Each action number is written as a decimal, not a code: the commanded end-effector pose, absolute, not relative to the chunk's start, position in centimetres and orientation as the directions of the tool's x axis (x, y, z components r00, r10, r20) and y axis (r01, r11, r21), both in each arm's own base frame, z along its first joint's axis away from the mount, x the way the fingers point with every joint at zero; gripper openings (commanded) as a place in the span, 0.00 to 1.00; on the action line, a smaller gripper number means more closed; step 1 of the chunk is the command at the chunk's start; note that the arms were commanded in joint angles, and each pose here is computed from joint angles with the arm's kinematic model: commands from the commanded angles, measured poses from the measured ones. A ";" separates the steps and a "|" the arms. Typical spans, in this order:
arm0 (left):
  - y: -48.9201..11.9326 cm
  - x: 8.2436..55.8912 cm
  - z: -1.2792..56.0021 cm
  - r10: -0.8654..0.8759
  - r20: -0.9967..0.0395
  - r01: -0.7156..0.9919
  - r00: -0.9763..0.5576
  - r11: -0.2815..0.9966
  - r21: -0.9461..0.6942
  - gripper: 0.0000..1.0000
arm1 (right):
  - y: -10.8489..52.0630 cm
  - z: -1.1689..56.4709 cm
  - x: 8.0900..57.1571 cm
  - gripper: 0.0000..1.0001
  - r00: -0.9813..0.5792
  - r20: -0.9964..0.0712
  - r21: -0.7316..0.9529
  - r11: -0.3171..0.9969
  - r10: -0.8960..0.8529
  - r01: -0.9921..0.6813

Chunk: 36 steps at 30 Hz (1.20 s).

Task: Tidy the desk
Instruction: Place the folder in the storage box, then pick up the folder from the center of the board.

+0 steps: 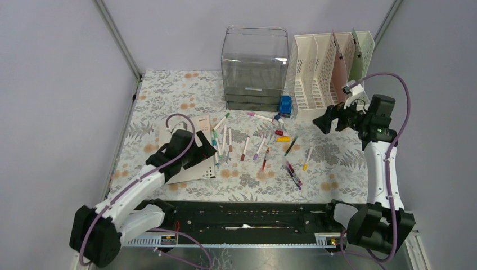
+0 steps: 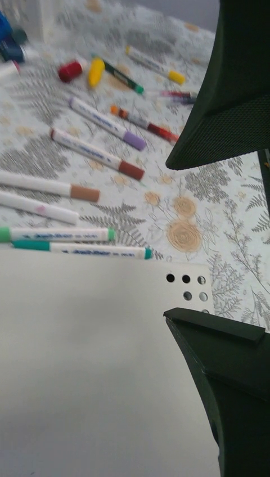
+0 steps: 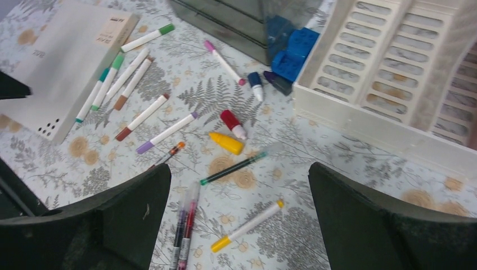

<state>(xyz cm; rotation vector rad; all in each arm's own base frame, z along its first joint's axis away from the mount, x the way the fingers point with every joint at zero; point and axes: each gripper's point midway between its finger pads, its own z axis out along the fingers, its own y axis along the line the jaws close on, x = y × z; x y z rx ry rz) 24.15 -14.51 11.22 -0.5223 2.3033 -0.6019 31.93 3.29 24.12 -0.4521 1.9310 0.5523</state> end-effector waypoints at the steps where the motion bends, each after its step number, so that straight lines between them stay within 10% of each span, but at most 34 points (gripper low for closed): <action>1: -16.2 24.3 11.6 -0.441 -0.475 -0.177 -0.762 0.847 -0.501 0.98 | 6.1 23.4 31.4 0.99 -0.405 -0.910 0.197 0.761 -0.094 -0.619; 14: -17.3 23.5 8.7 -0.053 -0.558 -0.165 -0.828 0.975 0.152 0.98 | 12.5 18.8 27.5 1.00 -0.634 -0.771 0.510 0.540 -0.057 -0.670; 36: -15.4 22.2 4.1 -0.020 -0.572 -0.187 -0.820 0.954 0.235 0.77 | 10.9 15.7 29.0 1.00 -0.690 -0.722 0.522 0.694 0.049 -0.496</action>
